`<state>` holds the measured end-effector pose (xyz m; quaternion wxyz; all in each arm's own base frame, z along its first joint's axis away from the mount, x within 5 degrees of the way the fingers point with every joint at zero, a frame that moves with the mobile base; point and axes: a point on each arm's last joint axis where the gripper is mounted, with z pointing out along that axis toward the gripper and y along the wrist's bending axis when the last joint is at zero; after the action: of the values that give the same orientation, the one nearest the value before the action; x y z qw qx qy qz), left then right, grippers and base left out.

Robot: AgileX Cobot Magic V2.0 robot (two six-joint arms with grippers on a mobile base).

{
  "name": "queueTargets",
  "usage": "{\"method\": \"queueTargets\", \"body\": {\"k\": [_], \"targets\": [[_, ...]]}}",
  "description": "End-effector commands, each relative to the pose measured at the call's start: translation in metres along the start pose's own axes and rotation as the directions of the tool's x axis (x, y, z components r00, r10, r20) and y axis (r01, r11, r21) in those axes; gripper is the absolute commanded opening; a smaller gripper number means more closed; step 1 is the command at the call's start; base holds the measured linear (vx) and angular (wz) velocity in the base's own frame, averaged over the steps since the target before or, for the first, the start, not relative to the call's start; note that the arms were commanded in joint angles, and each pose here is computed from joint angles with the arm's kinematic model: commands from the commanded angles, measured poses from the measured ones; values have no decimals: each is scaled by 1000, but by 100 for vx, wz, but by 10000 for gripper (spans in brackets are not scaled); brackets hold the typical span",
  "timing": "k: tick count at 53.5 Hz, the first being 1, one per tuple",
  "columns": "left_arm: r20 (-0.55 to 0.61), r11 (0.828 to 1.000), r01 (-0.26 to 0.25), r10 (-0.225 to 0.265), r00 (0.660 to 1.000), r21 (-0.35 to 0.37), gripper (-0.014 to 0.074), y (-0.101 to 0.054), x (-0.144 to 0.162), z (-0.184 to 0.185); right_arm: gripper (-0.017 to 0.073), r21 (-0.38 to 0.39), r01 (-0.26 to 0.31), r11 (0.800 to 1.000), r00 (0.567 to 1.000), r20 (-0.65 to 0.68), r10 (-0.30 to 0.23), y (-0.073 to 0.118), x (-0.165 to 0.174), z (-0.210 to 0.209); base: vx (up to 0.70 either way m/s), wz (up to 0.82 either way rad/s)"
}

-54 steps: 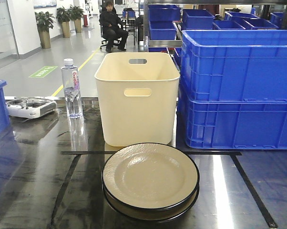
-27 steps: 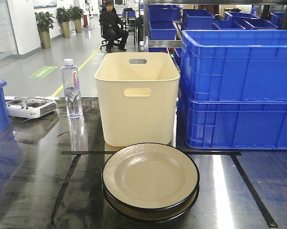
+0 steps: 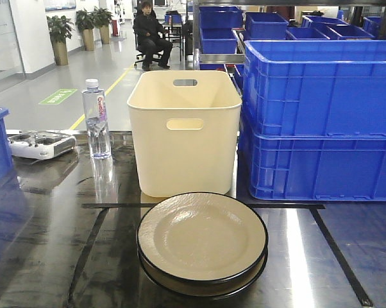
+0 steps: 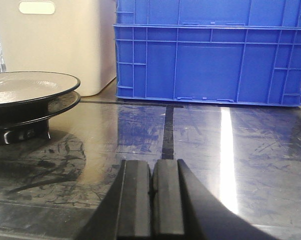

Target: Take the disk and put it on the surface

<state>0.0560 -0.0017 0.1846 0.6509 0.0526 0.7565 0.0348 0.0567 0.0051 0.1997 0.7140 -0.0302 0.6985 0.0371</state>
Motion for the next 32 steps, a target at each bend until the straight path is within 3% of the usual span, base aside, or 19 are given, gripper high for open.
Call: {"method": "queueTargets", "body": {"k": [1, 32], "targets": [[65, 1000, 6, -5, 998, -9, -2, 1, -3, 1, -6, -13, 17, 1000, 998, 63, -17, 1, 0, 0, 0, 0], [65, 1000, 6, -5, 998, -9, -2, 1, -3, 1, -6, -14, 21, 1000, 998, 60, -20, 1, 0, 0, 0, 0]]}}
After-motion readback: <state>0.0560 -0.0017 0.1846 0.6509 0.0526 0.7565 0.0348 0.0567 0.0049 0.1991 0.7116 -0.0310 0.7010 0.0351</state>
